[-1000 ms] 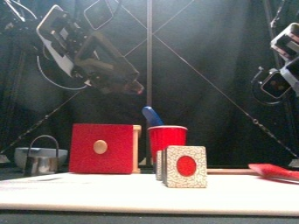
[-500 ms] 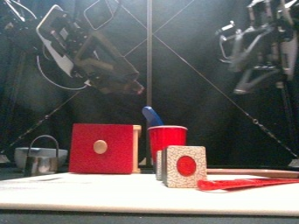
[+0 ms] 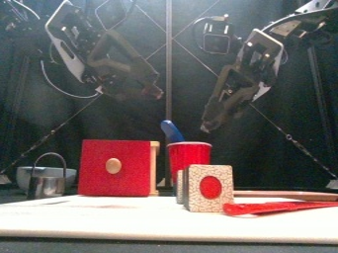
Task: Place sushi on board then cut the sushi with the knife then place the pieces on the plate
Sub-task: Place the 4 sushi pieces on the plate
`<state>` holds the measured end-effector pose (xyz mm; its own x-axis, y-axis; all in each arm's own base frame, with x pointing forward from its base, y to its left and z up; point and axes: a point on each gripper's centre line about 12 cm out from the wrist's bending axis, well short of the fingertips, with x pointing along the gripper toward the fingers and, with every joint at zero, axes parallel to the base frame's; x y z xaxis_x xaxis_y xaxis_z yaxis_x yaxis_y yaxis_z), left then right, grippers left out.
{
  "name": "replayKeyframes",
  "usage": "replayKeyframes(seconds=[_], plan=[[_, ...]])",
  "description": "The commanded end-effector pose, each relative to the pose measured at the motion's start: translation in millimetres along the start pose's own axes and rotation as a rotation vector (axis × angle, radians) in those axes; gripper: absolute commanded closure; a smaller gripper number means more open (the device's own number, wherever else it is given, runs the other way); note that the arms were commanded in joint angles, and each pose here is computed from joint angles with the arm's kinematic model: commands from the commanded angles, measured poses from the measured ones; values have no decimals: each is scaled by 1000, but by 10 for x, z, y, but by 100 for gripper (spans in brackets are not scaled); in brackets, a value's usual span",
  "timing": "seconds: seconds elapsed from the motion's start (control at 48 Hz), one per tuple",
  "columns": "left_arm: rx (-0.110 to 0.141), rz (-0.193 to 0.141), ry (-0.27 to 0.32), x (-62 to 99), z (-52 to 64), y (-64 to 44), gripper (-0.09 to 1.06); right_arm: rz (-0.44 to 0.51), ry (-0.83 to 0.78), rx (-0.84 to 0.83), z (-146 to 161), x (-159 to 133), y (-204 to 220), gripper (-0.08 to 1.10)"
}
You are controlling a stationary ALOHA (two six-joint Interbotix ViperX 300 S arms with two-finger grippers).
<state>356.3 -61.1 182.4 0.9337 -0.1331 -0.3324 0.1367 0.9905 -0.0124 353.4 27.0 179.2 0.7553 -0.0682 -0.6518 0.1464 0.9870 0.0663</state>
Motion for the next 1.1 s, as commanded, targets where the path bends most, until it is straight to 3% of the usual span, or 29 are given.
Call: replayKeyframes(seconds=[0.021,0.333,0.625,0.833,1.104], plan=[[-6,7,-31,-20,92,24,17,-14,-5,-5,50,51,-40,22],[-19,18,-24,-58,52,49,17,2,46,-2,-72,282,-75,22],[-86,66,-76,-278,83,158,17,15,56,9,-70,427,-134,22],[-88,79,-161,-433,119,179,17,50,63,22,-90,541,-123,22],[-98,86,-162,-455,87,190,17,51,87,25,-153,633,-118,23]])
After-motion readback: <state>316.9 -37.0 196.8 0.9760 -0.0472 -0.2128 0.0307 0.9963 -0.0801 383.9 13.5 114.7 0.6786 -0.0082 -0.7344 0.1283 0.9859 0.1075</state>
